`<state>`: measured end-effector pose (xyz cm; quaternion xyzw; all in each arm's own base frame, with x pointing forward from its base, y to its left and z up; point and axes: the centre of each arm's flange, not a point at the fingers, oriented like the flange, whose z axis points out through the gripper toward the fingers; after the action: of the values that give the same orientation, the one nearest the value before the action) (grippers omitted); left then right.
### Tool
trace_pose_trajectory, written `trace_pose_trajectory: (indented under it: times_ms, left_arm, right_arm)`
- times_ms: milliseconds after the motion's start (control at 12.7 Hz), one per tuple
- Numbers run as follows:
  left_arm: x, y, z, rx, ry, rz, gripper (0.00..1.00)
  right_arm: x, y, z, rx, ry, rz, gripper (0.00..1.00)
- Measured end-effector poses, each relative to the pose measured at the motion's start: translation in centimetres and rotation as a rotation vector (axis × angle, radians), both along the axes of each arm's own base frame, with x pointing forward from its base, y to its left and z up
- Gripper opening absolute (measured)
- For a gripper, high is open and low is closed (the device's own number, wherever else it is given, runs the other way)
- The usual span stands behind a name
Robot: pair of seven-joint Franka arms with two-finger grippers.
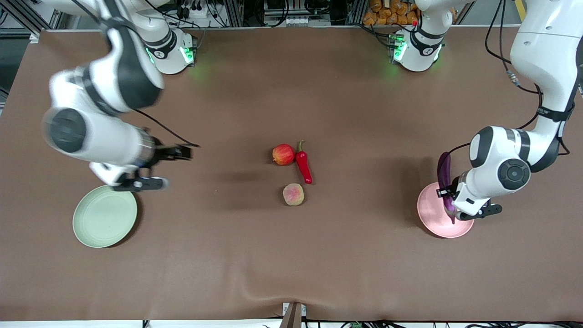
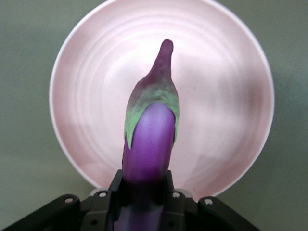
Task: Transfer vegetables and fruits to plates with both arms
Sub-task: 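Carry the eggplant with the left gripper onto the pink plate, then lower the eggplant onto the pink plate while the right gripper reaches the pomegranate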
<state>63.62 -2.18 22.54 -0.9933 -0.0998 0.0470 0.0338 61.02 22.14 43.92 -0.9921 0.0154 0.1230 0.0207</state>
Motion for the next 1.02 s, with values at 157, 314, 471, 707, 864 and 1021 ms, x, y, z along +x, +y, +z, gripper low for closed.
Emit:
trace_pose_trajectory:
  times_ms: [157, 314, 471, 707, 864, 1021]
  left_arm:
    - [0.6, 0.1, -0.4, -0.001, -0.010, -0.004, 0.35]
    - [1.3, 0.3, -0.2, -0.001, -0.023, -0.023, 0.35]
    - [2.0, 1.0, 0.5, -0.001, -0.041, -0.030, 0.35]
    - [2.2, 2.0, 0.3, -0.003, -0.041, -0.019, 0.35]
    - [2.3, 2.1, -0.2, -0.006, -0.037, -0.016, 0.39]
    - [2.5, 2.2, -0.2, -0.007, -0.038, -0.015, 0.57]
  right_arm:
    - [-0.6, 3.9, -3.1, -0.018, 0.031, -0.069, 1.00]
    - [-0.9, 6.2, -5.4, -0.008, 0.060, -0.145, 1.00]
    - [-1.2, 9.1, -7.6, -0.025, 0.047, -0.268, 1.00]
    - [-2.6, 14.9, -11.8, -0.046, -0.002, -0.461, 1.00]
    - [-4.2, 17.5, -15.1, -0.056, 0.005, -0.550, 1.00]
    - [-5.2, 18.2, -17.0, -0.046, 0.071, -0.595, 1.00]
